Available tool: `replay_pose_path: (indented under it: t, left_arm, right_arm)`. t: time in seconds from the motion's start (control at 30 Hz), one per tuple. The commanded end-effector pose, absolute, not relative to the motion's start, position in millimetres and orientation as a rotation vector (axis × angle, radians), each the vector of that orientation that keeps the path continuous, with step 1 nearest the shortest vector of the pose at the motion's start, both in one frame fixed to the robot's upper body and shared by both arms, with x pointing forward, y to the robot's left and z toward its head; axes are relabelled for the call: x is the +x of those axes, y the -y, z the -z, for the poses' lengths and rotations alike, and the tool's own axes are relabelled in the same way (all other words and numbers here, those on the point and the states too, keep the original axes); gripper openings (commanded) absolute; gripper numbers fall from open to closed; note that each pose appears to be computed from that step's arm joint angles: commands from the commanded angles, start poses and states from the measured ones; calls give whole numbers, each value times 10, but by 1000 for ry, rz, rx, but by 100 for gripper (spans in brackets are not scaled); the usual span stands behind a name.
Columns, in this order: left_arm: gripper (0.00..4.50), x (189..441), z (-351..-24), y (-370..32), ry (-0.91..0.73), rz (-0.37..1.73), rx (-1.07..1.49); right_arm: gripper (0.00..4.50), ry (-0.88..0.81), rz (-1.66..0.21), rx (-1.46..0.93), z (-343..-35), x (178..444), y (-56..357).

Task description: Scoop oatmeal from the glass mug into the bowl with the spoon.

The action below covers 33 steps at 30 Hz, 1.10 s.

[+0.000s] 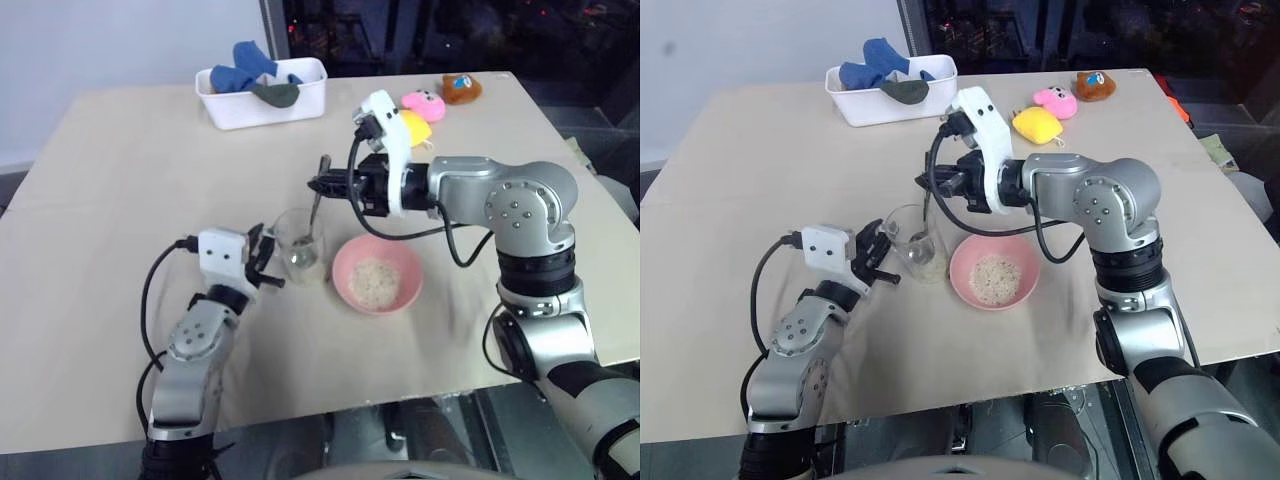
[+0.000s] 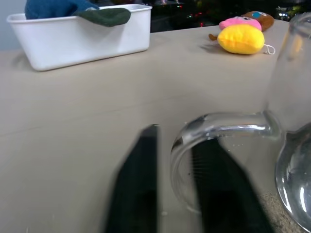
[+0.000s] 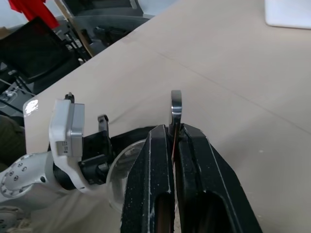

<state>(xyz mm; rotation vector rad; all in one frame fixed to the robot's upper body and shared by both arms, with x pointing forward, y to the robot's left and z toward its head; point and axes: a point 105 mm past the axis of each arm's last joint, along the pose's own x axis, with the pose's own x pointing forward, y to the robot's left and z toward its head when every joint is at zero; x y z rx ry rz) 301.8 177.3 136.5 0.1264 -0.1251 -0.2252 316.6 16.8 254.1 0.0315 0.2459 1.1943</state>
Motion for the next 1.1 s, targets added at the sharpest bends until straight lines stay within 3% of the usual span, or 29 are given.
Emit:
replay_pose_path:
  t: [0.03,0.27,0.5,0.63,0.83,1.1]
  left_arm:
    - [9,3011,-1485,-1748,172,235,148]
    - [9,3027,-1658,-1722,263,210,223]
    - [9,3078,-1915,-1661,392,201,341]
    - [9,3115,-1966,-1637,428,202,385]
    - [9,3189,-1977,-1597,451,225,403]
    - [9,3339,-2078,-1495,493,297,449]
  right_arm:
    - [0,-161,-1213,-9,-2713,3117,-187]
    - [0,-105,-1175,-152,-2678,3168,-197]
    - [0,107,-1148,-403,-2769,3222,-254]
    - [0,50,-1238,-421,-2597,3124,-275]
    - [0,-91,-1322,-248,-2541,3027,-220]
    - [0,-198,-1104,204,-2866,3385,86]
